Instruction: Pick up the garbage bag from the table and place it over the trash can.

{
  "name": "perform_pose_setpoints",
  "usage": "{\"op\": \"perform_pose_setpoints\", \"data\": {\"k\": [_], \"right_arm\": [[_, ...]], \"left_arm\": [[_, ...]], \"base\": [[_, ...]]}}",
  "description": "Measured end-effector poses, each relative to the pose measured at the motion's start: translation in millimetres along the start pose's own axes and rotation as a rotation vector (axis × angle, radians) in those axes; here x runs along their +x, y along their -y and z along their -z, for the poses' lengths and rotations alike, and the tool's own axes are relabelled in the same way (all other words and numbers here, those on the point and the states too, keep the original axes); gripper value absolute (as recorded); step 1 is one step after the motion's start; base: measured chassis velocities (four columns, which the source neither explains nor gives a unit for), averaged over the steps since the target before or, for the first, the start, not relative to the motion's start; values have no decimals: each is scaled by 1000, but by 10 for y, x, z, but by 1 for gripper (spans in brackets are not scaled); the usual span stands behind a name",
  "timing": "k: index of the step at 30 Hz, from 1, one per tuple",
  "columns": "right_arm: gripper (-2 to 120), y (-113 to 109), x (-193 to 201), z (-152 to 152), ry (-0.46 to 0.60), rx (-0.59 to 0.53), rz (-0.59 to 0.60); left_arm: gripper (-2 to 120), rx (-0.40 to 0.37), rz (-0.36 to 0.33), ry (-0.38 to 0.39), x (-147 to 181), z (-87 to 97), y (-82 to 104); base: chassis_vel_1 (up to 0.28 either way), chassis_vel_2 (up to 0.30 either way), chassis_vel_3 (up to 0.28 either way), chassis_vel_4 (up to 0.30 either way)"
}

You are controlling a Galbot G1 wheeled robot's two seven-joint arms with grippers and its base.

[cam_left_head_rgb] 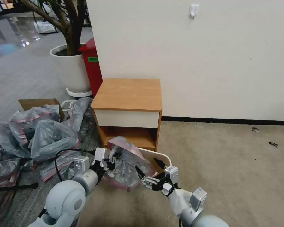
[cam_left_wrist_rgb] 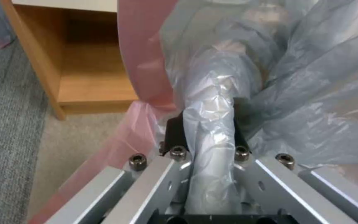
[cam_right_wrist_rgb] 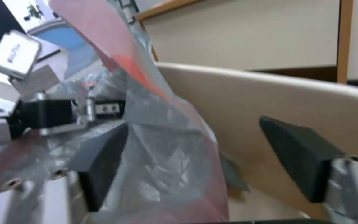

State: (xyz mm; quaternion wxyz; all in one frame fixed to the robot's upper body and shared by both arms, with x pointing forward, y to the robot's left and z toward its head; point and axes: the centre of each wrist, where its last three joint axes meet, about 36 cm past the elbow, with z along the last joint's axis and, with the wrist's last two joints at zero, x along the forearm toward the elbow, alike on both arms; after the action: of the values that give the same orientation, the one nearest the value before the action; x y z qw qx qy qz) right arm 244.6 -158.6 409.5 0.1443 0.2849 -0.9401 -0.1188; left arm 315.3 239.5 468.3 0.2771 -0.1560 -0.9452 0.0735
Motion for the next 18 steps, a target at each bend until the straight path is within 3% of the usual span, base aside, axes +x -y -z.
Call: {"op": "perform_pose_setpoints", "data": {"k": [7, 10, 12, 15, 18], "right_arm": [[56, -22, 16, -46, -24, -37, 3], [40, -20, 19, -64, -26, -40, 0], [38, -19, 20, -66, -25, -40, -1], [22, -19, 22, -82, -22, -41, -3], [15, -24, 18, -92, -19, -43, -3]], "left_arm": [[5, -4, -1, 6, 4, 7, -4], [5, -2, -1, 10, 1, 5, -11], [5, -1, -1, 11, 1, 5, -12], [5, 0, 0, 12, 3, 5, -17], [5, 0, 1, 13, 4, 7, -19]], "base": [[0, 0, 0, 0], [0, 0, 0, 0], [0, 0, 0, 0], [0, 0, 0, 0], [0, 0, 0, 0]]}}
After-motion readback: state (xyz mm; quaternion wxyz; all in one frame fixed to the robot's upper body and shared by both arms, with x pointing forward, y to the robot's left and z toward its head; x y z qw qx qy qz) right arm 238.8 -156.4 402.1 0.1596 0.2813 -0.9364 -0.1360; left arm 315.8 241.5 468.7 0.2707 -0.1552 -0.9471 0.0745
